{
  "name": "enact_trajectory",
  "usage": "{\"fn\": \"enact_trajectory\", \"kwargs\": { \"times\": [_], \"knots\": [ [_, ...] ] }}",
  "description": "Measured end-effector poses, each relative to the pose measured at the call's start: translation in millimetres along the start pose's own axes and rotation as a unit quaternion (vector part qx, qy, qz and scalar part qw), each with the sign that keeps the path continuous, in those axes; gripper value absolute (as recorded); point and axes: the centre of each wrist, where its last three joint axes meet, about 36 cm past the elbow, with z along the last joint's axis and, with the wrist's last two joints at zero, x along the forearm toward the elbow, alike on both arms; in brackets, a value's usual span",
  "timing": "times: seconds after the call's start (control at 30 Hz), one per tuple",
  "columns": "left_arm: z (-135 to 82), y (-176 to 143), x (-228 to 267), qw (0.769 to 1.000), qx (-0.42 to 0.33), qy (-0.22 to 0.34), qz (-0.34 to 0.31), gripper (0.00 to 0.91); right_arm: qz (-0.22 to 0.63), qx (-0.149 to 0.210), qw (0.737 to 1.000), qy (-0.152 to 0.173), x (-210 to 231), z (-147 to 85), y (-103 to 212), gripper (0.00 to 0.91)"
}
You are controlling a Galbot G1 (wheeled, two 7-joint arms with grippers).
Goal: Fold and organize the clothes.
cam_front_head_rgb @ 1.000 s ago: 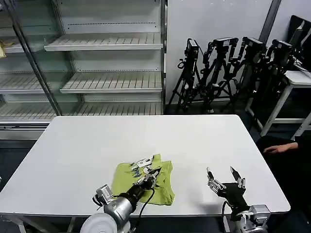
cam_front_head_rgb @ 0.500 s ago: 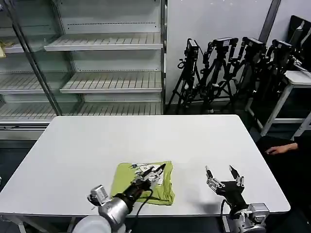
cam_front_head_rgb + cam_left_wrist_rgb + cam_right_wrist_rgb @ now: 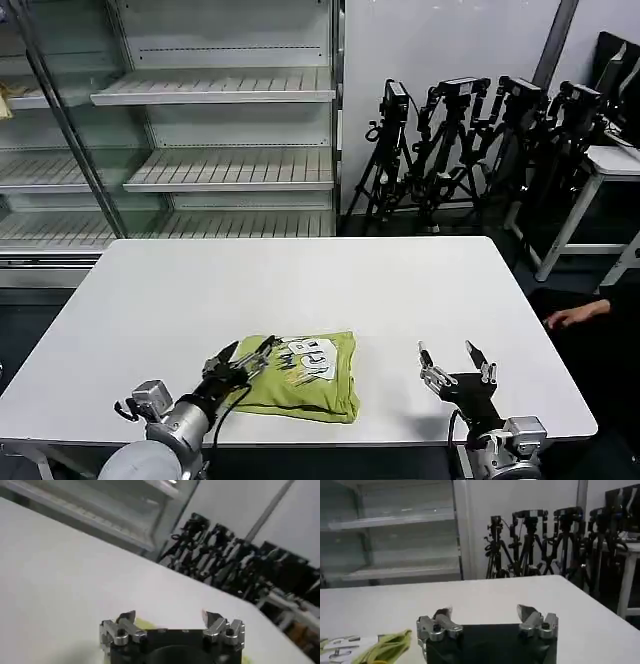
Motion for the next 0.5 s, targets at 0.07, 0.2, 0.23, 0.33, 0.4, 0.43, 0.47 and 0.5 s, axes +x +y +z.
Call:
{"fn": "enact_trajectory", "kwargs": {
  "times": [0.07,0.2,0.23,0.33,0.4,0.43,0.47,0.5],
  "knots": [
    [2,6,-3,1.0,0.0,0.007,-0.009,0.907,0.0,0.001,1.0,0.0,1,-1,-1,0.907],
    [6,17,-9,0.999,0.011,0.025,-0.02,0.907,0.003,0.003,1.0,0.0,2,-2,-3,0.907],
    [7,20,-10,0.999,0.017,0.029,-0.022,0.907,0.003,0.004,1.0,-0.001,3,-2,-3,0.907],
    [12,24,-14,0.998,0.035,0.041,-0.023,0.907,0.005,0.003,1.0,-0.001,4,-3,-3,0.907],
    [14,26,-17,0.998,0.045,0.047,-0.021,0.907,0.005,0.003,1.0,-0.002,5,-3,-3,0.907],
    [15,27,-18,0.997,0.051,0.048,-0.018,0.907,0.005,0.003,1.0,-0.002,5,-4,-3,0.907],
    [15,27,-19,0.997,0.057,0.049,-0.017,0.907,0.005,0.003,1.0,-0.003,5,-4,-4,0.907],
    [16,27,-20,0.997,0.063,0.05,-0.015,0.907,0.006,0.003,1.0,-0.004,5,-4,-4,0.907]
  ]
}}
